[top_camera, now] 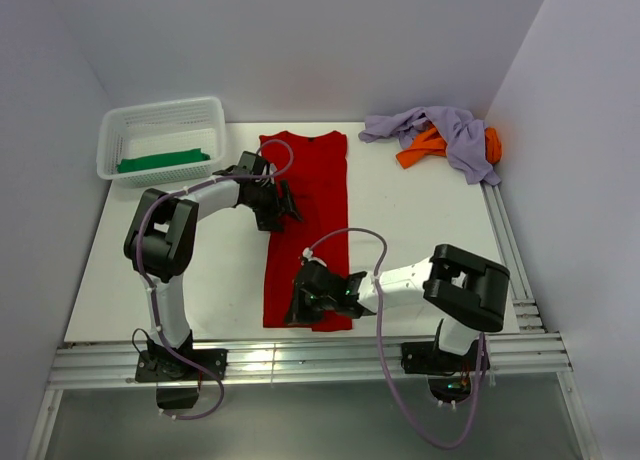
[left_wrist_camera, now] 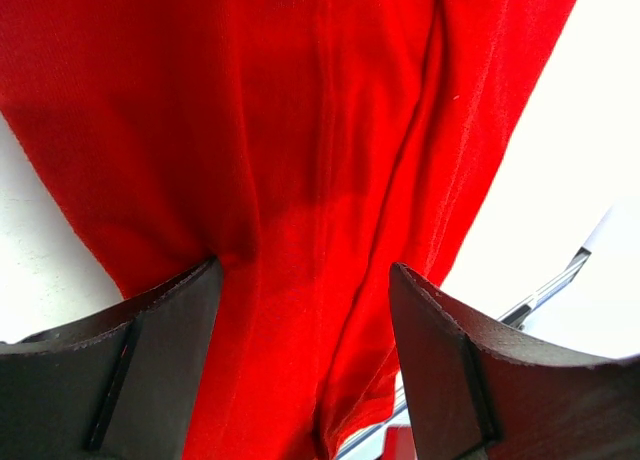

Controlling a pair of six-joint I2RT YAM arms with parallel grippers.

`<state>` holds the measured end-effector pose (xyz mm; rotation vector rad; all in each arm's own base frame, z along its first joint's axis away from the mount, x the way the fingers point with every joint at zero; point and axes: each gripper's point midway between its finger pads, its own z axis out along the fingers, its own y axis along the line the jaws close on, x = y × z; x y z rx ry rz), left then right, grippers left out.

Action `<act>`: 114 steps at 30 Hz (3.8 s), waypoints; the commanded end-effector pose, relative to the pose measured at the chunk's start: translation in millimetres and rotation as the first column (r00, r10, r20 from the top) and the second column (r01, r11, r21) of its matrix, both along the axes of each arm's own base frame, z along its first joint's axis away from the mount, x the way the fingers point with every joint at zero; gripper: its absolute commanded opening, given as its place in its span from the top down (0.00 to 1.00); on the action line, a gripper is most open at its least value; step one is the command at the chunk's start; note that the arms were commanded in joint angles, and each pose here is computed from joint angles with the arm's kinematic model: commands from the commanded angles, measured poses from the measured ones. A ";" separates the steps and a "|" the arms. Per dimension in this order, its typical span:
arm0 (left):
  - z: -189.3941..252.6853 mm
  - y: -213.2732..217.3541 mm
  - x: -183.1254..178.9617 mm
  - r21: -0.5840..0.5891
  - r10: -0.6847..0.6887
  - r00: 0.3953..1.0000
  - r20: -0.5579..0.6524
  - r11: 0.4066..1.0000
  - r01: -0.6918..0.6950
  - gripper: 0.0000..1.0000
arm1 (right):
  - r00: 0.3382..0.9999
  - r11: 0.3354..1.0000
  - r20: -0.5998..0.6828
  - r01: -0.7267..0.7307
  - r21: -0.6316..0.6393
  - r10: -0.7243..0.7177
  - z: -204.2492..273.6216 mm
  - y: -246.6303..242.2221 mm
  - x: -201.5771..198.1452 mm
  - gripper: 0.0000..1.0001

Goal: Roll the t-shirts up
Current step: Fold the tshirt, then roll the tshirt

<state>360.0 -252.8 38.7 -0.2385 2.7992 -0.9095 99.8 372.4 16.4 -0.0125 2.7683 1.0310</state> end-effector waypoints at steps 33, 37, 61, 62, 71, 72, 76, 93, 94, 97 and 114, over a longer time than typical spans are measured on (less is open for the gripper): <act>14.1 58.7 -213.4 0.038 0.069 0.994 -0.084 0.997 -0.066 0.20 | 0.955 0.945 -0.115 0.243 -0.217 -0.272 12.6 -174.1 -30.3 0.46; 2.9 56.8 -218.2 0.035 0.062 0.993 -0.101 0.998 -0.058 0.24 | 0.956 0.945 -0.121 0.234 -0.229 -0.267 5.4 -171.1 -27.7 0.48; -14.6 52.0 -253.6 0.003 0.078 0.988 -0.135 0.997 -0.078 0.43 | 0.960 0.950 -0.084 0.249 -0.186 -0.268 11.3 -164.6 -14.7 0.46; -15.5 52.3 -254.2 0.006 0.078 0.987 -0.137 0.997 -0.078 0.44 | 0.962 0.953 -0.086 0.241 -0.186 -0.260 10.1 -163.1 -14.9 0.46; -28.1 57.7 -261.6 0.060 0.091 0.980 -0.176 0.995 -0.082 0.51 | 0.969 0.963 -0.102 0.205 -0.173 -0.224 5.3 -150.0 -12.4 0.50; -29.3 58.0 -263.0 0.064 0.088 0.980 -0.177 0.995 -0.078 0.52 | 0.970 0.964 -0.105 0.197 -0.180 -0.218 3.4 -149.6 -12.7 0.50; -32.2 60.3 -266.0 0.077 0.095 0.979 -0.181 0.994 -0.083 0.54 | 0.973 0.965 -0.105 0.186 -0.182 -0.207 3.7 -147.1 -11.6 0.52; -17.1 55.2 -266.5 0.072 0.078 0.979 -0.189 0.995 -0.066 1.00 | 0.981 0.972 -0.110 0.139 -0.188 -0.162 19.8 -144.3 -13.2 1.00; -13.1 53.8 -265.4 0.072 0.073 0.979 -0.189 0.996 -0.060 1.00 | 0.982 0.975 -0.109 0.137 -0.176 -0.157 26.3 -141.4 -11.1 1.00; 4.2 45.2 -256.1 0.057 0.059 0.983 -0.175 0.997 -0.050 1.00 | 0.980 0.976 -0.112 0.145 -0.165 -0.165 36.4 -142.0 -5.4 1.00; 72.4 35.2 -166.9 0.015 0.093 0.993 -0.070 0.996 -0.092 1.00 | 0.981 0.974 -0.025 0.189 -0.128 -0.194 85.2 -151.5 74.6 1.00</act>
